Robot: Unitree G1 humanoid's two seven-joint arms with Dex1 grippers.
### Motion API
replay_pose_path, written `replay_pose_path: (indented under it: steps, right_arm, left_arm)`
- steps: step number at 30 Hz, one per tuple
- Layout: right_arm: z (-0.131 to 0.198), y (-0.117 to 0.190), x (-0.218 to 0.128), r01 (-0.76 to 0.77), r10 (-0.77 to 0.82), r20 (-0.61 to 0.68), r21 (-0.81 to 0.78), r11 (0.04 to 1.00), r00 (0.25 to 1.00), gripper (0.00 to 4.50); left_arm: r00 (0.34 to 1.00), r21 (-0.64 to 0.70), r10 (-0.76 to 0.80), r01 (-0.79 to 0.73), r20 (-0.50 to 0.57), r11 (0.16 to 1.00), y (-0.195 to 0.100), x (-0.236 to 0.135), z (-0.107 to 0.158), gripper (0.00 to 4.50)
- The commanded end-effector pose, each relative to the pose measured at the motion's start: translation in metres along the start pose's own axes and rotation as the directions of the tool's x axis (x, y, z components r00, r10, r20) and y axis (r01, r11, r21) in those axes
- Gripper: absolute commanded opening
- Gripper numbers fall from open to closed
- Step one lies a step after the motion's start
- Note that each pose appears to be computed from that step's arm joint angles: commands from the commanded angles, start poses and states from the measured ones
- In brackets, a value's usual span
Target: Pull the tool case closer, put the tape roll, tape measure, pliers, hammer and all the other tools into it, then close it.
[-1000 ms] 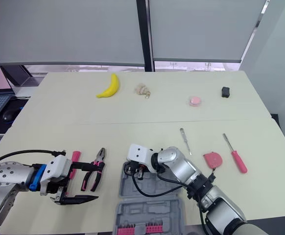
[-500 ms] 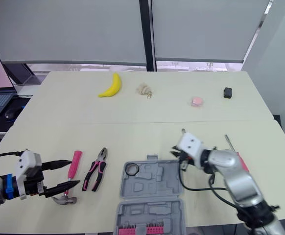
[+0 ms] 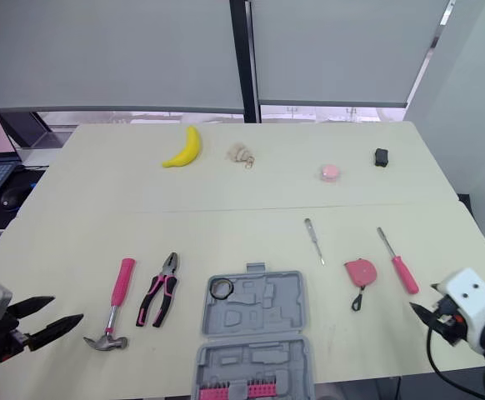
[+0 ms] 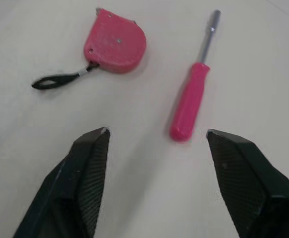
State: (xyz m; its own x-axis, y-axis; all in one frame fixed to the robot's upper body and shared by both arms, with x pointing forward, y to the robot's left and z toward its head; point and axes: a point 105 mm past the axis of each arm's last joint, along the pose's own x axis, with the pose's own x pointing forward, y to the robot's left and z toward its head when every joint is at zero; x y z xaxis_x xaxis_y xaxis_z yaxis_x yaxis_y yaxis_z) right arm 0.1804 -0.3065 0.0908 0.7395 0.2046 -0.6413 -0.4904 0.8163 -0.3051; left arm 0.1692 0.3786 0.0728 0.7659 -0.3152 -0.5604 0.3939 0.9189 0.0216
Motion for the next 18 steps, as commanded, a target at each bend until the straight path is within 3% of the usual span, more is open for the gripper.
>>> replay_pose_path:
  steps: [1, 18]
  right_arm:
    - [-0.005, -0.007, -0.012, -0.004, 0.004, -0.013, -0.049, 0.999, 1.0, 4.46]
    - [-0.005, -0.031, -0.026, -0.067, 0.061, -0.045, -0.157, 0.985, 0.997, 4.46]
  left_arm:
    - [1.0, 0.028, 0.0, 0.001, -0.027, 1.0, 0.0, -0.011, 0.0, 4.5]
    - [0.998, 0.09, -0.044, 0.047, -0.042, 0.995, 0.006, -0.01, 0.02, 4.5]
